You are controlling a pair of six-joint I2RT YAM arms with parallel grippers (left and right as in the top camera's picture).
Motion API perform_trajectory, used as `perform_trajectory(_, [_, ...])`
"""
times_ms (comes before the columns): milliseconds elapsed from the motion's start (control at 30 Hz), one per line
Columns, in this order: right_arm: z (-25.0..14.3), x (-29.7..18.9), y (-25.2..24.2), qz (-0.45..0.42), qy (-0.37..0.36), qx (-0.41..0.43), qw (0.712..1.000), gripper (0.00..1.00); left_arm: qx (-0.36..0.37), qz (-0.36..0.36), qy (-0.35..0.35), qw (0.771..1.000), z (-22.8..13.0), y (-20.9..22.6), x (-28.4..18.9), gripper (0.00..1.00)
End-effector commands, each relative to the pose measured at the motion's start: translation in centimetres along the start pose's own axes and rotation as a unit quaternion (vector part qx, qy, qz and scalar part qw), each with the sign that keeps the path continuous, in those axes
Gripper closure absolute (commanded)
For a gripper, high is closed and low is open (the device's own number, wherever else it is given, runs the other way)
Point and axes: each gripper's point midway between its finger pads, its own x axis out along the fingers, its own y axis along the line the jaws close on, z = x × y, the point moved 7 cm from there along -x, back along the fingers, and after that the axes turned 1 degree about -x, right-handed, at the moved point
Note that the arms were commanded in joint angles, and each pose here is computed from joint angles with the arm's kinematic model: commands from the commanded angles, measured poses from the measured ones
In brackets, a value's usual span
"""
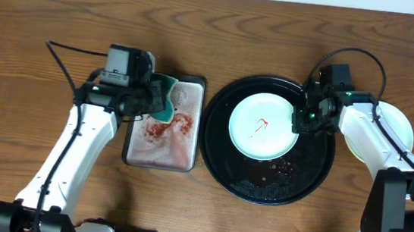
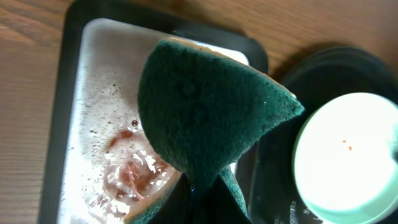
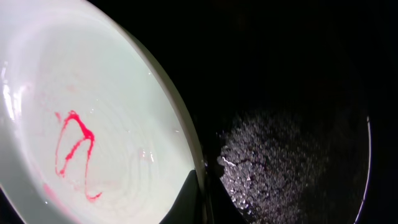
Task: Clean dirty plates on tray and stack at the side
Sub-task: 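Reach the right gripper to the last green plate and grasp its rim, then lift the sponge from the grey tray with the left gripper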
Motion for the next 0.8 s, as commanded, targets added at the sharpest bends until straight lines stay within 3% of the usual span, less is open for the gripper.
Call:
perform_trajectory(0, [-0.8,0.8,0.4,-0.003,0.014,-0.016,1.000,0.99,0.015,-0.106,0.012,0.994,0.2,-0.7,-0.8,0.93])
perform_trajectory(300, [-1.6,1.6,0.2,-0.003,0.020,-0.015,1.000,0.99,0.000,-0.246,-0.005,0.969,1.8,0.5,-3.2,0.93])
perform_trajectory(767, [-1.6,1.6,0.2,-0.001,0.018,-0.016,1.000,0.99,-0.013,-0.253,-0.015,0.967,2.2,1.5,-3.7,0.93])
